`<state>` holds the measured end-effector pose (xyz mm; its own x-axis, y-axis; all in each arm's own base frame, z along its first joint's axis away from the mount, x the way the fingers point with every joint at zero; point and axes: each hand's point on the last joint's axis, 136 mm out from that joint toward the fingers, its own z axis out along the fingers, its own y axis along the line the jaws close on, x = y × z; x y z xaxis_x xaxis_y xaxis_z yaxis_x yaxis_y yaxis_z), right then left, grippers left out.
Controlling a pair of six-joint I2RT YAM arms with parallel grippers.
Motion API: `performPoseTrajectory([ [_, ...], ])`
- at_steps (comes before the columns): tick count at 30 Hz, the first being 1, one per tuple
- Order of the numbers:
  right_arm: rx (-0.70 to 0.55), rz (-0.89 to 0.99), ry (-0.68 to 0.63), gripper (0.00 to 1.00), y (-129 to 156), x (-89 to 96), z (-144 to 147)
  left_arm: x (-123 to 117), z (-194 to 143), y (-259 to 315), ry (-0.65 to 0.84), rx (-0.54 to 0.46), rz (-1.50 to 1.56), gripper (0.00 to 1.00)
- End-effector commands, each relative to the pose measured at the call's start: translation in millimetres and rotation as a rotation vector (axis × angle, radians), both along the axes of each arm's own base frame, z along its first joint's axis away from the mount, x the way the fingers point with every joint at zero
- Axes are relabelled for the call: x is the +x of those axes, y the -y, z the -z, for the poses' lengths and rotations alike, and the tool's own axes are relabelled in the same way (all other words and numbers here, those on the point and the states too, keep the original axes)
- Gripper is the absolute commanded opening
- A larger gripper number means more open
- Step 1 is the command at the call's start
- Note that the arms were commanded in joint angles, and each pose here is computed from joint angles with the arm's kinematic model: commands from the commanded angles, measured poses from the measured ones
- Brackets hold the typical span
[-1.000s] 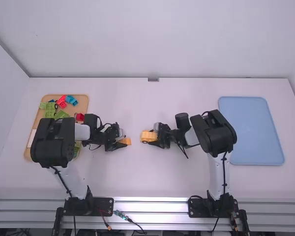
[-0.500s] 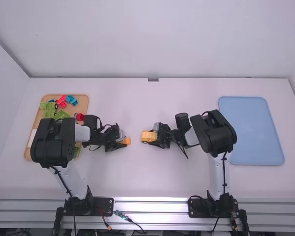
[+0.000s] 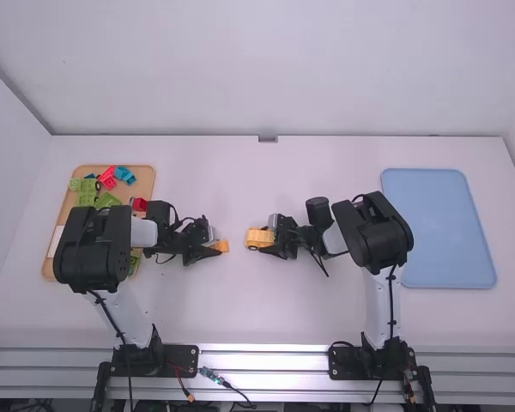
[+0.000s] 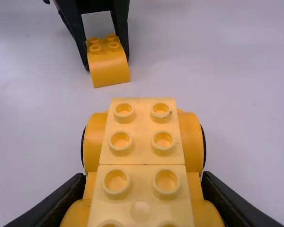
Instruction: Assemble lego blocks to make yellow taxi
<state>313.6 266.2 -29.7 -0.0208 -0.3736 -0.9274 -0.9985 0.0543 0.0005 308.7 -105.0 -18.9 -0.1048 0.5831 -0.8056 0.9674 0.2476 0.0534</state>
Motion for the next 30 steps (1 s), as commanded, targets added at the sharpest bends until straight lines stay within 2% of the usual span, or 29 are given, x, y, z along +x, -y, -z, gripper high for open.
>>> performPoseTrajectory([
  [1,-0.017,0.007,-0.027,0.51,1,-2.7,9,-3,-2,7,-0.006,-0.039,0.018,0.25],
  [7,-0.017,0.008,-0.028,0.51,1,-2.8,9,8,-15,7,0.020,-0.086,0.011,0.21],
  [13,-0.017,0.008,-0.027,0.51,1,-2.7,9,30,-32,15,-0.010,-0.097,0.006,0.09],
  [19,-0.018,0.008,-0.027,0.53,1,-2.8,9,42,-55,33,-0.033,-0.100,0.060,0.10],
  [21,-0.017,0.007,-0.025,0.53,1,-2.6,9,45,-63,42,-0.039,-0.093,0.086,0.06],
  [24,-0.020,0.010,-0.023,0.53,1,-2.1,9,46,-70,57,-0.015,-0.079,0.140,0.04],
  [30,-0.020,0.008,-0.022,0.53,1,-2.3,9,34,-73,94,0.009,-0.034,0.262,0.03],
])
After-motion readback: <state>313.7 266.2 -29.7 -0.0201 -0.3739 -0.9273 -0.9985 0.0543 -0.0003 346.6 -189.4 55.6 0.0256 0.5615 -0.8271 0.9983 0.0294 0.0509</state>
